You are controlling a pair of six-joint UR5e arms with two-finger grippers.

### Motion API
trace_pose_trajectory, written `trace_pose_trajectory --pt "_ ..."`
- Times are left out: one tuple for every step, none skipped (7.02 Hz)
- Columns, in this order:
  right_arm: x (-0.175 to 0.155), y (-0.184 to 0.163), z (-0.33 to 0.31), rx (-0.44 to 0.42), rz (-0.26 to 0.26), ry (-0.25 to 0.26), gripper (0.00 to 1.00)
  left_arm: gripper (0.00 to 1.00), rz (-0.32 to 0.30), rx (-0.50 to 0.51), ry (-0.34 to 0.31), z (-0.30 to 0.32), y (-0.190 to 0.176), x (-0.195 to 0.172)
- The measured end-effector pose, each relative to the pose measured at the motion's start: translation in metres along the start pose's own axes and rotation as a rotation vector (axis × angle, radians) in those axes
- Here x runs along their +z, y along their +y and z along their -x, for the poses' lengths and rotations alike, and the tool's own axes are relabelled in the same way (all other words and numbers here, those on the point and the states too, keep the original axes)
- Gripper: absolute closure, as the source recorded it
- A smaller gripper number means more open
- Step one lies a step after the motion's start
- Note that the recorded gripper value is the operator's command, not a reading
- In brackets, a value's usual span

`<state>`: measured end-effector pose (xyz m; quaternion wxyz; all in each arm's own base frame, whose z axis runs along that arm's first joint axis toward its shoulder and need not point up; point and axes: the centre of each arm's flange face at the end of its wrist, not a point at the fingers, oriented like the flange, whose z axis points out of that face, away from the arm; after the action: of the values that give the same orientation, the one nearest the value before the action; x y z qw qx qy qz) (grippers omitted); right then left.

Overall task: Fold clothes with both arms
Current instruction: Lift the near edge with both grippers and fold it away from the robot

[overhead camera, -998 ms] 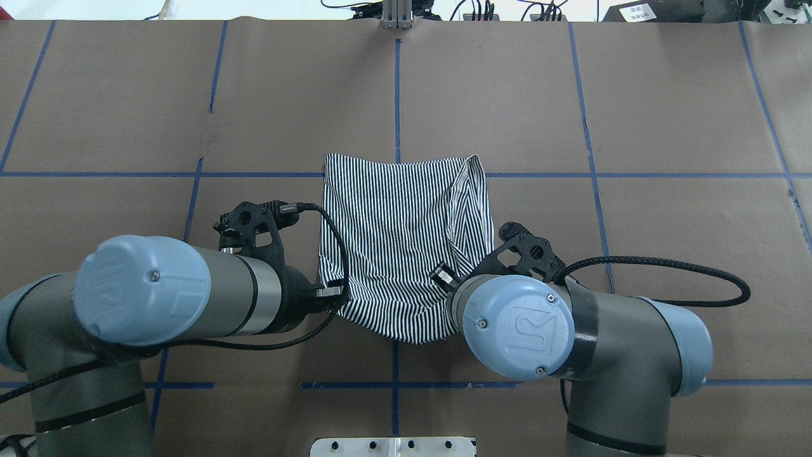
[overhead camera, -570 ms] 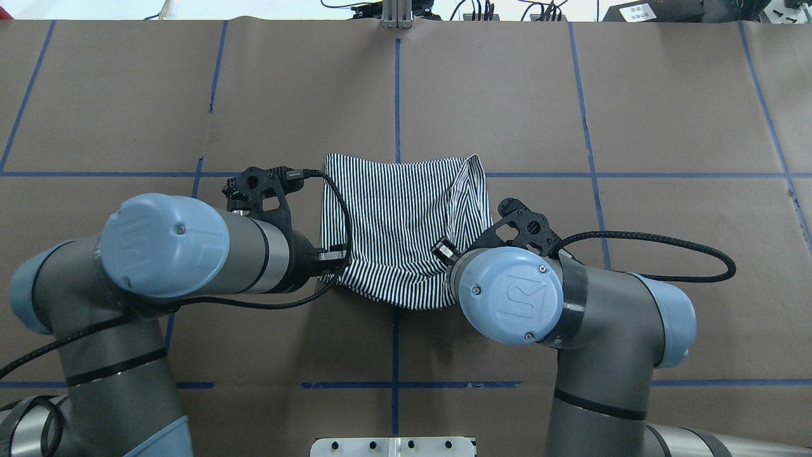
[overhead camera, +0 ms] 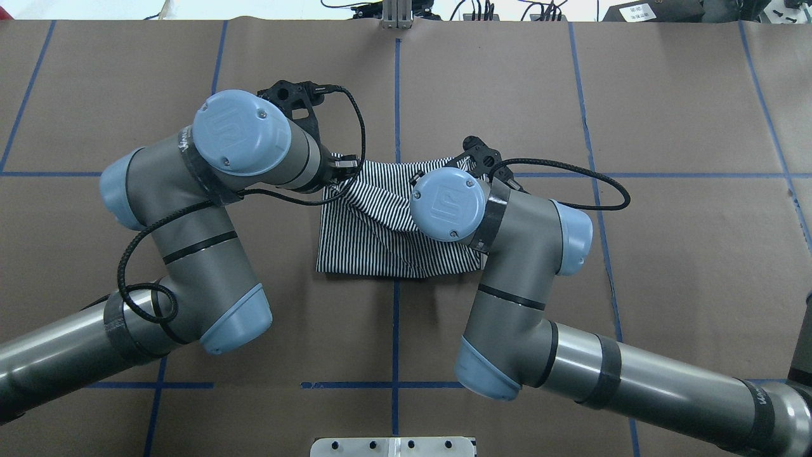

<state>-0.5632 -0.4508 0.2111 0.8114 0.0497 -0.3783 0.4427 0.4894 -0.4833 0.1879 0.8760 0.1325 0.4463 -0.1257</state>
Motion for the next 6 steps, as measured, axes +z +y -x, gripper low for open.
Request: trace_pose_trajectory --pt "0.02 -0.009 0.012 0.0 -0.014 0.0 1.0 1.0 -0.008 0.007 -0.004 0.004 -0.009 0.022" --pt "0.038 -0.016 0.02 0.001 -0.025 0.0 1.0 1.0 -0.011 0.01 -0.01 0.008 -0.015 0.042" --pt "0.05 -0.021 0.025 0.0 -0.033 0.004 1.0 1.0 -0.011 0.012 -0.016 0.013 -0.018 0.061" --pt "0.056 -0.023 0.027 -0.004 -0.038 0.007 1.0 1.0 -0.01 0.013 -0.022 0.018 -0.019 0.076" --pt "0.059 -0.024 0.028 -0.011 -0.039 0.009 0.7 0.29 -0.009 0.013 -0.025 0.021 -0.02 0.085" --pt "0.06 -0.026 0.029 -0.025 -0.041 0.01 0.2 0.0 -0.009 0.028 -0.023 0.022 -0.021 0.088"
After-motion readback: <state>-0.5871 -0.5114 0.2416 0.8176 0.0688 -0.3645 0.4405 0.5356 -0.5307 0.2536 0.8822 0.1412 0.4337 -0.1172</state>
